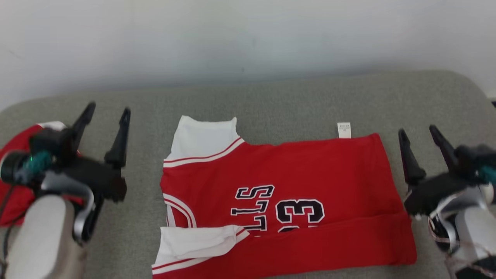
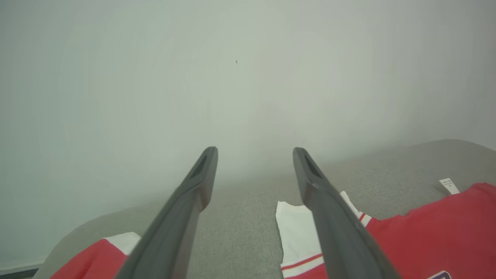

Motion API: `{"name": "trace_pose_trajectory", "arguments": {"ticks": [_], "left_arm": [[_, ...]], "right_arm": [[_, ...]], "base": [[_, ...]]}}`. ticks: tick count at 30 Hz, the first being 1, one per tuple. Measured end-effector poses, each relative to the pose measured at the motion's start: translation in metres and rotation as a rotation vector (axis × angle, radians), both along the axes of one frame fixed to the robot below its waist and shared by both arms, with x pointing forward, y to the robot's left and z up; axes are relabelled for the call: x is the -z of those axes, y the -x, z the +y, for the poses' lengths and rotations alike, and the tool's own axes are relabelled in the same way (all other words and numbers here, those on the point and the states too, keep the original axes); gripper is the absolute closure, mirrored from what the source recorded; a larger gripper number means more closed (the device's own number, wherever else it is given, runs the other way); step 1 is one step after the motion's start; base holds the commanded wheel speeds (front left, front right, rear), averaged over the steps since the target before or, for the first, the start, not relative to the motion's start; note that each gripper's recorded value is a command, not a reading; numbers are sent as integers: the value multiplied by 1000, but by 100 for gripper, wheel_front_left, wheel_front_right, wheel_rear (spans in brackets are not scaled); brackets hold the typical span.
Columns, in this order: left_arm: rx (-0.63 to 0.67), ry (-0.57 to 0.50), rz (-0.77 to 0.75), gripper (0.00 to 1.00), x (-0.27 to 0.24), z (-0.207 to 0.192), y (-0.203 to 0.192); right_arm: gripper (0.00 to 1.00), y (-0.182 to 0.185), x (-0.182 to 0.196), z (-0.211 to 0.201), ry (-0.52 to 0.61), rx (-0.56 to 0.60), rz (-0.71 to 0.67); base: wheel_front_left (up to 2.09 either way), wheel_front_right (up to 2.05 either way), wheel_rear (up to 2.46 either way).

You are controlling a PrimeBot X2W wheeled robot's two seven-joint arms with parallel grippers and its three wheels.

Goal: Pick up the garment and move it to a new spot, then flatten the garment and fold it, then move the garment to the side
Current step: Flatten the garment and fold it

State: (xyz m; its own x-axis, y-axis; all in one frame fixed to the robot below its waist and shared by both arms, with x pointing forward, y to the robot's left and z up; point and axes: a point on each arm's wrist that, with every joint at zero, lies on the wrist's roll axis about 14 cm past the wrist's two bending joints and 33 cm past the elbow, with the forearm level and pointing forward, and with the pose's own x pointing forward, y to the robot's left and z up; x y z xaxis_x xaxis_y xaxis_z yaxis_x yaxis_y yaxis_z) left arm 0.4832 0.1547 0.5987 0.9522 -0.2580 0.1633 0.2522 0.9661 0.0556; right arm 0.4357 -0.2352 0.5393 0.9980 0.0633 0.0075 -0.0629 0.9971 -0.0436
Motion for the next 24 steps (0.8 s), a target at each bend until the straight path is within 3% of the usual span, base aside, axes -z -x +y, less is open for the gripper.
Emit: {"name": "trace_pose_trajectory", "arguments": {"ticks": [4, 13, 24], "left_arm": [[53, -29, 53, 0, 4, -16, -38], [143, -118, 309, 0, 69, -48, -104], [167, -152, 604, 0, 151, -66, -137]], "right_arm": [[0, -35, 14, -2, 42, -9, 98], [0, -83, 71, -4, 104, -24, 360], [0, -92, 115, -3, 77, -17, 527]], "base": [[0, 0, 0], [0, 0, 0], [0, 0, 0]]}}
